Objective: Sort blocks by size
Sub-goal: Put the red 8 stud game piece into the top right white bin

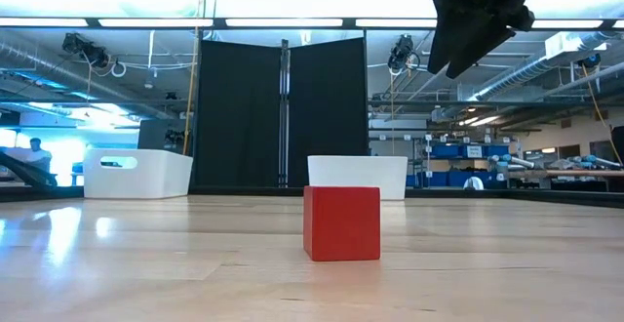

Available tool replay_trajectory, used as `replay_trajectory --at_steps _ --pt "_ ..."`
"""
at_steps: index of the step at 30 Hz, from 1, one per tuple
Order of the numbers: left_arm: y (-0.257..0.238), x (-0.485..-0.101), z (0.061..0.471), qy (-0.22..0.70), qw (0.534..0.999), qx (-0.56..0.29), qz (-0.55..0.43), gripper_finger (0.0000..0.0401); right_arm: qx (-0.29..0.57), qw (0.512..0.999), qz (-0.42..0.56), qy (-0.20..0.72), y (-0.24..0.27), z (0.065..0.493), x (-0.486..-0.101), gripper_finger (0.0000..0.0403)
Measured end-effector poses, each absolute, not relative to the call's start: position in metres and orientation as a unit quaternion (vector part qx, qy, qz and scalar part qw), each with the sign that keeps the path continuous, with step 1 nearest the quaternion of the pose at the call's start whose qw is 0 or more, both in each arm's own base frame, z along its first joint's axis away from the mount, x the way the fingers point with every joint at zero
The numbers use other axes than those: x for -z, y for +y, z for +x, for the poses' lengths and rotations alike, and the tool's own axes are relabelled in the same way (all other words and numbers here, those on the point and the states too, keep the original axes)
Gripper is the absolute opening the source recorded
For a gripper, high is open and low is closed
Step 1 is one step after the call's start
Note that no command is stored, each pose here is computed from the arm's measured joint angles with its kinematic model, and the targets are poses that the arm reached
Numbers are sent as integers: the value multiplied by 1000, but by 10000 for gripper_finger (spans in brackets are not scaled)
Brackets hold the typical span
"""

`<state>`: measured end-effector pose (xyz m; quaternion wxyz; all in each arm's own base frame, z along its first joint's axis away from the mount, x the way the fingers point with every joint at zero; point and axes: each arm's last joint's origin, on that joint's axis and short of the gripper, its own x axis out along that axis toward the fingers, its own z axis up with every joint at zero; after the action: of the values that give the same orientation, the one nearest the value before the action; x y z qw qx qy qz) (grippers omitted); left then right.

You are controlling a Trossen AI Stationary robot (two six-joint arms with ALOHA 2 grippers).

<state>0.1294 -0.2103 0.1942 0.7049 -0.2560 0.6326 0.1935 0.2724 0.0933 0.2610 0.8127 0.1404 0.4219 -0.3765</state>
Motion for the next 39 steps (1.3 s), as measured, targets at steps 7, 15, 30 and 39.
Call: replay_trajectory --at_steps 7,15,30,39 --pt "-205 -228 128 622 709 -254 -213 275 376 814 142 420 93 273 -261 225" --pt "-200 -275 134 616 729 -250 -165 275 375 814 143 420 94 273 -261 225" --pt "-133 -293 235 499 850 -165 42 275 342 825 195 404 99 282 -263 225" --pt "-86 -289 270 457 877 -96 115 275 321 818 215 427 101 282 -262 225"
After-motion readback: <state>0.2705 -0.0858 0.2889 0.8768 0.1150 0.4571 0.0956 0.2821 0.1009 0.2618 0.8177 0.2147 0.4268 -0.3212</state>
